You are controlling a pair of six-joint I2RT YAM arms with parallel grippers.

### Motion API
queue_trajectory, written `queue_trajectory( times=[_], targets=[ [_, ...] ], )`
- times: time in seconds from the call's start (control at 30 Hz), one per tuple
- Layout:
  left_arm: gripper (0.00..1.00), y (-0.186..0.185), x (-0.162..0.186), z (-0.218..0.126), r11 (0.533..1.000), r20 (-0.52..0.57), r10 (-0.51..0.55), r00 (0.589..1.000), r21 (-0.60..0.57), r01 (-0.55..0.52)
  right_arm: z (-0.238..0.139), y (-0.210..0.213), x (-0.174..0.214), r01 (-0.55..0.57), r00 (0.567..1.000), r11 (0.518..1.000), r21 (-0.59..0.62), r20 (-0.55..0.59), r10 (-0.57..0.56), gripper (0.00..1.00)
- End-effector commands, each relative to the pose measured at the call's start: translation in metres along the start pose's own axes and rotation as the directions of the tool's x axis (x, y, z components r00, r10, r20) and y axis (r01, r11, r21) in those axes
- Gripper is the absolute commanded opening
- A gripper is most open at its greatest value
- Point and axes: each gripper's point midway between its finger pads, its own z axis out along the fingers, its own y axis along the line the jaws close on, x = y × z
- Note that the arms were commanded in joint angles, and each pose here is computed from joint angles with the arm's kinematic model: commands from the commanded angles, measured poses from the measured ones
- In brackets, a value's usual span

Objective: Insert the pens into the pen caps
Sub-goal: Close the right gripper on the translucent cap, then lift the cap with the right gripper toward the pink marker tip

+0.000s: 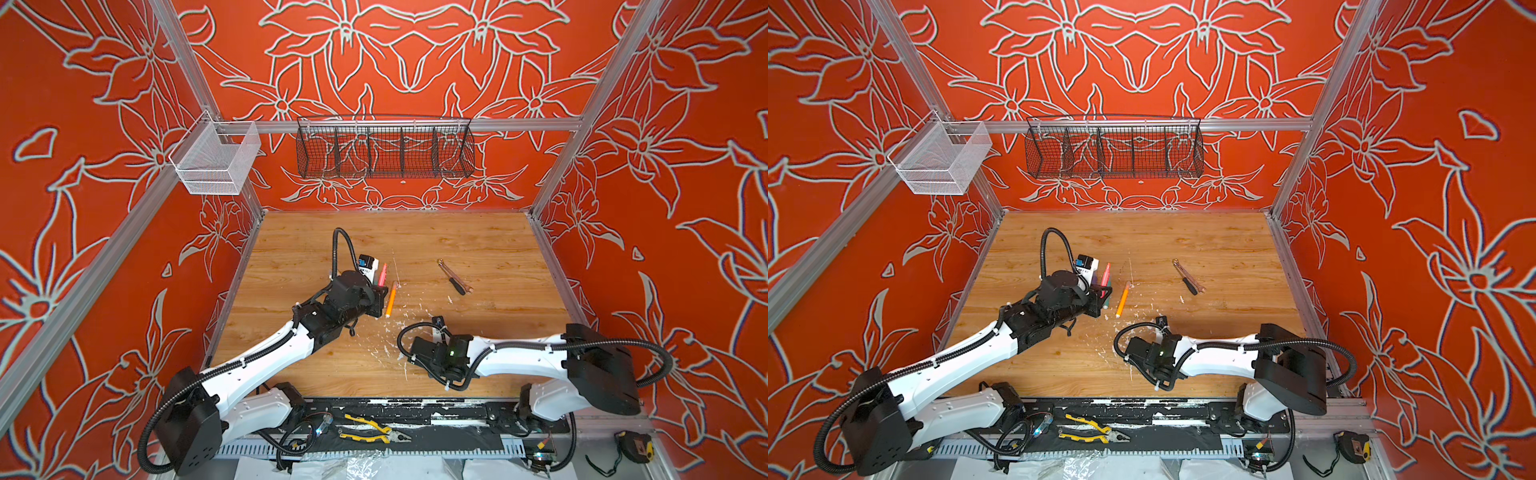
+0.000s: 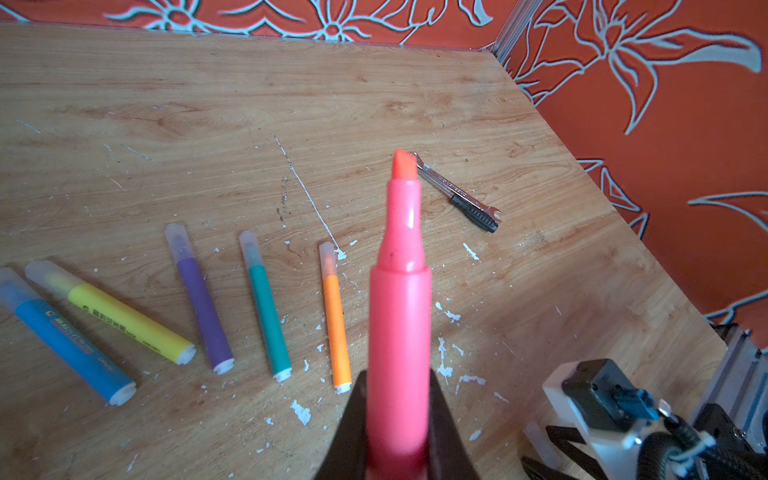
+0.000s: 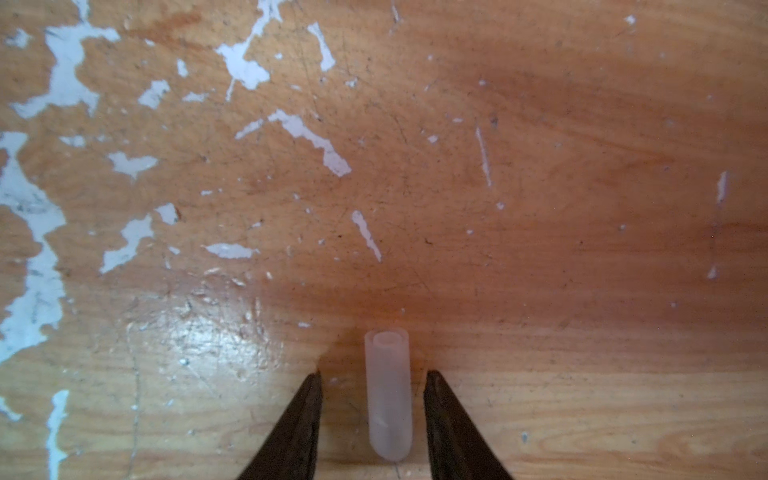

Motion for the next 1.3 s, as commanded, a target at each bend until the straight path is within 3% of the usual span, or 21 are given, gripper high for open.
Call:
queue_trajectory(
  times=[0.0,0.33,0.87,1.07,1.27],
  targets=[
    [0.0,-0.004,-0.005,-0.004,1.0,0.022,-0.003,1.0,0.023,0.003,0.01,-0.017,0.012,0.006,1.0,0.997,0.074,-0.018,-0.005,0.41],
    [0.0,-0.004,-0.004,-0.003,1.0,0.019,-0.003,1.0,0.022,0.003,0.019,-0.017,0.017,-0.007,1.0,0.999,0.053,-0.022,0.008,0.21],
    [0.0,-0.008,-0.002,-0.001,0.999,0.015,0.0,1.0,0.048,-0.001,0.017,-0.005,0.003,-0.037,0.999,0.999,-0.003,0.024,0.037,0.12],
    [0.0,-0.011,-0.003,-0.005,0.998,0.024,-0.004,1.0,0.068,0.002,-0.005,0.008,-0.026,-0.07,0.991,0.995,-0.073,0.108,0.078,0.09],
    [0.0,-0.022,-0.003,-0.009,0.99,0.034,0.011,0.999,0.138,-0.016,-0.06,0.01,-0.087,-0.138,0.95,0.967,-0.216,0.248,0.191,0.09]
  ],
)
